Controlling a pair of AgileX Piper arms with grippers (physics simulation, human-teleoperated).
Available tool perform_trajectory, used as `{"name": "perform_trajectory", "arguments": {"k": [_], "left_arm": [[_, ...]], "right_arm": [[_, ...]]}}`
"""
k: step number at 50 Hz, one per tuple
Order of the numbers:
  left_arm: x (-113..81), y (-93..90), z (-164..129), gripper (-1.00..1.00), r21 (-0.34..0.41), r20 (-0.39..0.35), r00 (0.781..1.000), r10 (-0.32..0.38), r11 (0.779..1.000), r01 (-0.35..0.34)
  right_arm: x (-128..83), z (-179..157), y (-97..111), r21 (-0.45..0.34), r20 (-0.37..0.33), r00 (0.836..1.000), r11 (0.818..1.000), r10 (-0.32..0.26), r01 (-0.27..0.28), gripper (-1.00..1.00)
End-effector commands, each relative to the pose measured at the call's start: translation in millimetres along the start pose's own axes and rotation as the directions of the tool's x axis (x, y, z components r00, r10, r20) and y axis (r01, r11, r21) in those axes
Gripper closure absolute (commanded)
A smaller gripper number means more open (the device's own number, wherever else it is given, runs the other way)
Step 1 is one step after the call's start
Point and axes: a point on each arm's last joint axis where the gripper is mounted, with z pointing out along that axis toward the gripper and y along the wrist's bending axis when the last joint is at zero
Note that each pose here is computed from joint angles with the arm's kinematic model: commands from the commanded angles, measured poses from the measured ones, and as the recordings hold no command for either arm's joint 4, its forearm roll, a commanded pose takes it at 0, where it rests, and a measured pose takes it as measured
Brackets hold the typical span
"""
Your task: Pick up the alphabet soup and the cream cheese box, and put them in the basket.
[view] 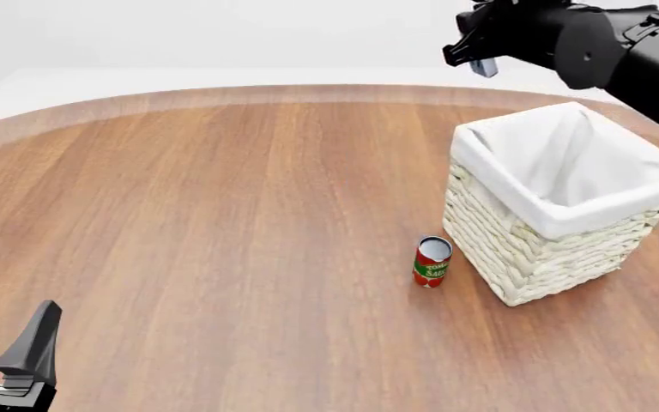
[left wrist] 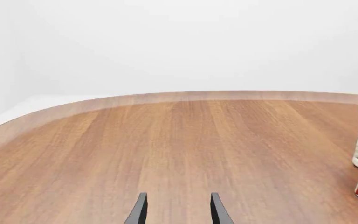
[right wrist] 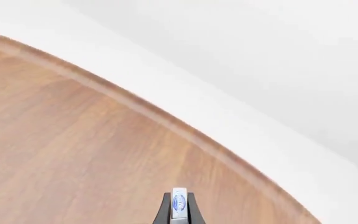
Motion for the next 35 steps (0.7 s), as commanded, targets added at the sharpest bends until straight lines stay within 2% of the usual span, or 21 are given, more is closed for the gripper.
{"name": "perform_trajectory", "arguments": {"k": [1, 5, 7, 8, 10, 23, 29, 31, 34, 35], "left_arm": [[0.0, 0.0, 0.0, -1.00, 0.001, 0.000, 1.000, 0.000, 1.000, 0.000], [0.1, 0.0, 0.0, -1.00, 0.001, 0.000, 1.000, 0.000, 1.000, 0.000], [0.1, 0.0, 0.0, -1.00, 0.001, 0.000, 1.000, 0.000, 1.000, 0.000], [0.1, 0.0, 0.0, -1.00, 0.001, 0.000, 1.000, 0.000, 1.000, 0.000], [0.0, 0.0, 0.0, -1.00, 0.001, 0.000, 1.000, 0.000, 1.000, 0.000], [0.0, 0.0, 0.0, -1.00, 0.001, 0.000, 1.000, 0.000, 1.000, 0.000], [0.0, 0.0, 0.0, -1.00, 0.000, 0.000, 1.000, 0.000, 1.000, 0.000], [0.1, 0.0, 0.0, -1.00, 0.000, 0.000, 1.000, 0.000, 1.000, 0.000], [0.1, 0.0, 0.0, -1.00, 0.001, 0.000, 1.000, 0.000, 1.000, 0.000], [0.0, 0.0, 0.0, -1.00, 0.001, 0.000, 1.000, 0.000, 1.000, 0.000]], "right_arm": [[9.6, -25.2, -18.5, 0.078, 0.058, 0.994, 0.992, 0.093, -0.097, 1.00], [17.8, -24.0, -29.7, 0.112, 0.053, 0.992, 0.986, 0.117, -0.123, 1.00], [22.0, -24.7, -32.4, 0.123, 0.052, 0.992, 0.985, 0.112, -0.118, 1.00], [22.9, -24.6, -38.0, 0.136, 0.055, 0.989, 0.980, 0.140, -0.146, 1.00], [25.6, -24.8, -36.5, 0.136, 0.051, 0.990, 0.982, 0.128, -0.134, 1.00], [43.9, -17.3, -41.0, 0.160, 0.051, 0.983, 0.970, 0.179, -0.185, 1.00], [57.1, -18.1, -43.2, 0.176, 0.052, 0.974, 0.958, 0.220, -0.226, 1.00], [59.9, -21.5, -47.7, 0.191, 0.068, 0.966, 0.947, 0.251, -0.259, 1.00], [64.2, -23.7, -45.1, 0.190, 0.070, 0.963, 0.945, 0.259, -0.267, 1.00], [64.2, -26.2, -47.2, 0.196, 0.085, 0.955, 0.935, 0.285, -0.296, 1.00]]}}
